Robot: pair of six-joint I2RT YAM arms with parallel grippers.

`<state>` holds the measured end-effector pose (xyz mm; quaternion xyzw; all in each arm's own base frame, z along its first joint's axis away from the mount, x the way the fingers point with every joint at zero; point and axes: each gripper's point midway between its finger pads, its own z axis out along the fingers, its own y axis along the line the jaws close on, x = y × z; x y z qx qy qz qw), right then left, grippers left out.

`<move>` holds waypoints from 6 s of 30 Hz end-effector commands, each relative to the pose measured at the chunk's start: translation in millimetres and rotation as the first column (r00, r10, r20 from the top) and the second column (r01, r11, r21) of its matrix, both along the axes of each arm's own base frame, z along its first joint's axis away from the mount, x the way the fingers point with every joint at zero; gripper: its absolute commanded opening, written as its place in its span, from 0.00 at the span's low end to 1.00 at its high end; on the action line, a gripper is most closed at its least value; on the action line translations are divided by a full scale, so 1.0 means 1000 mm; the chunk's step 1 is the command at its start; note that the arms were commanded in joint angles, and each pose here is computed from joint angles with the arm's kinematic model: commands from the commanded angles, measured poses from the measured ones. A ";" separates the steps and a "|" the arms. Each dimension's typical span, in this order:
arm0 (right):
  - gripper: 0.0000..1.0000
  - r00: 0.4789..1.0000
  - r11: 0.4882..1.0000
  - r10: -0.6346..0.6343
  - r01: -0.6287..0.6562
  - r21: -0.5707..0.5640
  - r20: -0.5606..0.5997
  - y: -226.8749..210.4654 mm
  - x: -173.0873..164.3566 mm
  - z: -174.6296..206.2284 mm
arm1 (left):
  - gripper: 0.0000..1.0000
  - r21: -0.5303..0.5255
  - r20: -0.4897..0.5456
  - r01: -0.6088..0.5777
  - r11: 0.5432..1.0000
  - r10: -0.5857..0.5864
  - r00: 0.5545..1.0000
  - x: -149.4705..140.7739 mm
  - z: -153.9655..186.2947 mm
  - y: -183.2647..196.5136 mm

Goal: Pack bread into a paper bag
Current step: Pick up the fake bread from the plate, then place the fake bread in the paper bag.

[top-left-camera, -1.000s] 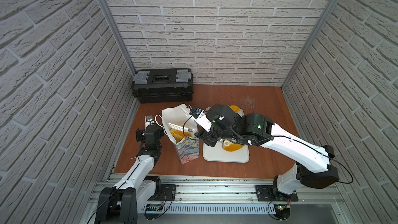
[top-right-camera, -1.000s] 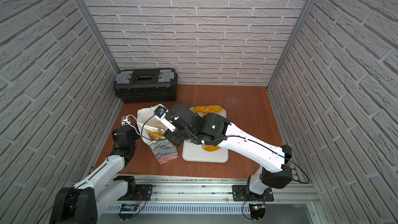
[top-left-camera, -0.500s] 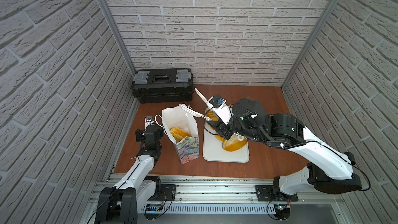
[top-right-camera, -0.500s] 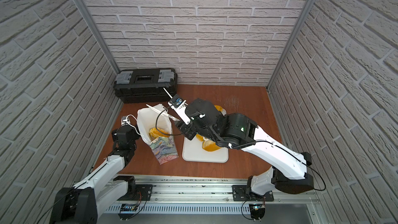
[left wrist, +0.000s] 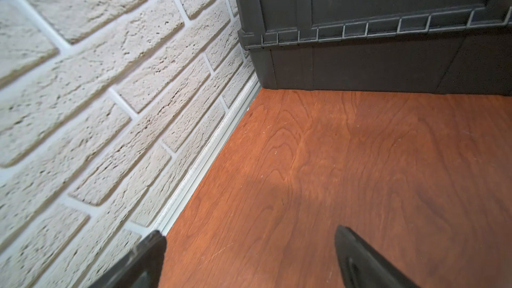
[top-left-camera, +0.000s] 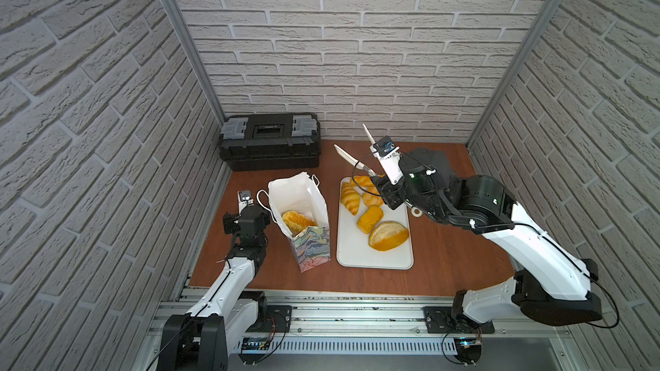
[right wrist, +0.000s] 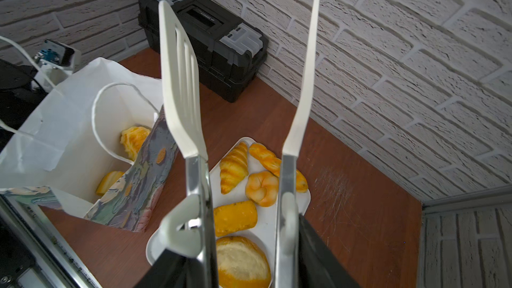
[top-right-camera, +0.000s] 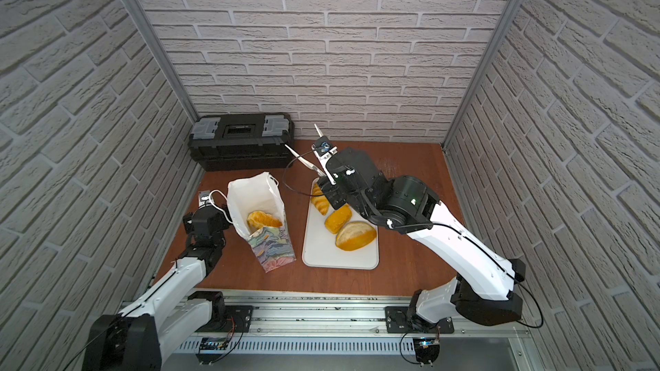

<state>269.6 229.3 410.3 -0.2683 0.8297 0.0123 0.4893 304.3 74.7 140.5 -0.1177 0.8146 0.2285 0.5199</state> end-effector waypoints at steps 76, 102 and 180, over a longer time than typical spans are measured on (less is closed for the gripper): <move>0.59 0.767 0.995 -0.101 0.081 -0.060 -0.634 0.019 0.103 -0.300 | 0.98 0.018 0.020 -0.009 1.000 0.008 1.000 0.002 0.005 0.003; 0.25 0.809 0.997 -0.059 0.074 0.002 -0.584 0.013 0.094 -0.248 | 0.98 0.014 0.029 -0.009 1.000 0.008 1.000 0.002 0.007 0.003; 0.27 0.846 0.844 0.519 -0.485 0.229 -0.120 0.143 -0.036 0.019 | 0.98 -0.003 0.036 -0.041 0.999 0.041 0.999 -0.003 0.003 0.008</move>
